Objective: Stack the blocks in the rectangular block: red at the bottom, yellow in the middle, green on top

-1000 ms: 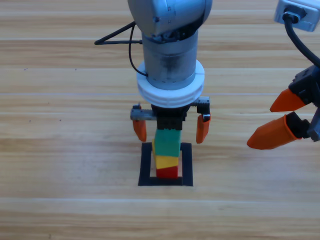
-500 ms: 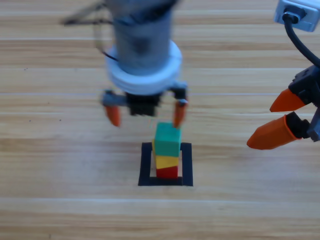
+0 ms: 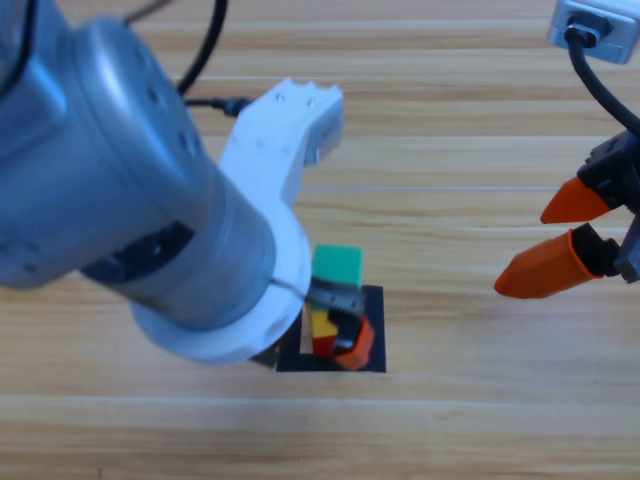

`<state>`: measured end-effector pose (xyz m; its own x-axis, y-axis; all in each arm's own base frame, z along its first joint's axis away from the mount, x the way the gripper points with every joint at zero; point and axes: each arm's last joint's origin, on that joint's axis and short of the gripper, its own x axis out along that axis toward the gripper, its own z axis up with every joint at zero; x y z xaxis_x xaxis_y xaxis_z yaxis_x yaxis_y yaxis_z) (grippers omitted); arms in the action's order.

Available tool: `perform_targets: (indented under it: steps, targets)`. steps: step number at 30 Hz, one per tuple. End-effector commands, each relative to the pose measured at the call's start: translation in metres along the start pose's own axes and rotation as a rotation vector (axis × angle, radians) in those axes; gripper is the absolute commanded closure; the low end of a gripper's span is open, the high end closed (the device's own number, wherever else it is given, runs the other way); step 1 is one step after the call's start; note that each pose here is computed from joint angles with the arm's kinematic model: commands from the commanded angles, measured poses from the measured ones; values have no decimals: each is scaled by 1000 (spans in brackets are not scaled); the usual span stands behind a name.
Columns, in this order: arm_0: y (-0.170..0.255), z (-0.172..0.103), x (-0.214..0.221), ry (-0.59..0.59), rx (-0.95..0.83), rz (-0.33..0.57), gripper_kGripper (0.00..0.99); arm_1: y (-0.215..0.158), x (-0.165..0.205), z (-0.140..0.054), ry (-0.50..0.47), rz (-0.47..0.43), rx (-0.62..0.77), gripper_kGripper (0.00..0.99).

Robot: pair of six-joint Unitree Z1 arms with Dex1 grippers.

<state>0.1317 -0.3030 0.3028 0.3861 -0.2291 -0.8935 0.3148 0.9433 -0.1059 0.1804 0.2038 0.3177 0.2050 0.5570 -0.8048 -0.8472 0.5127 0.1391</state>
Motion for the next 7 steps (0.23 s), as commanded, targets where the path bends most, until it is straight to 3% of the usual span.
perform_targets:
  steps: [1,7]
  targets:
    - [8,-9,-18,-36,17,-31,0,0,26,-1,64,6,-16,40]
    - [10,-11,-18,-30,22,-29,0,-1,29,0,71,6,-13,40]
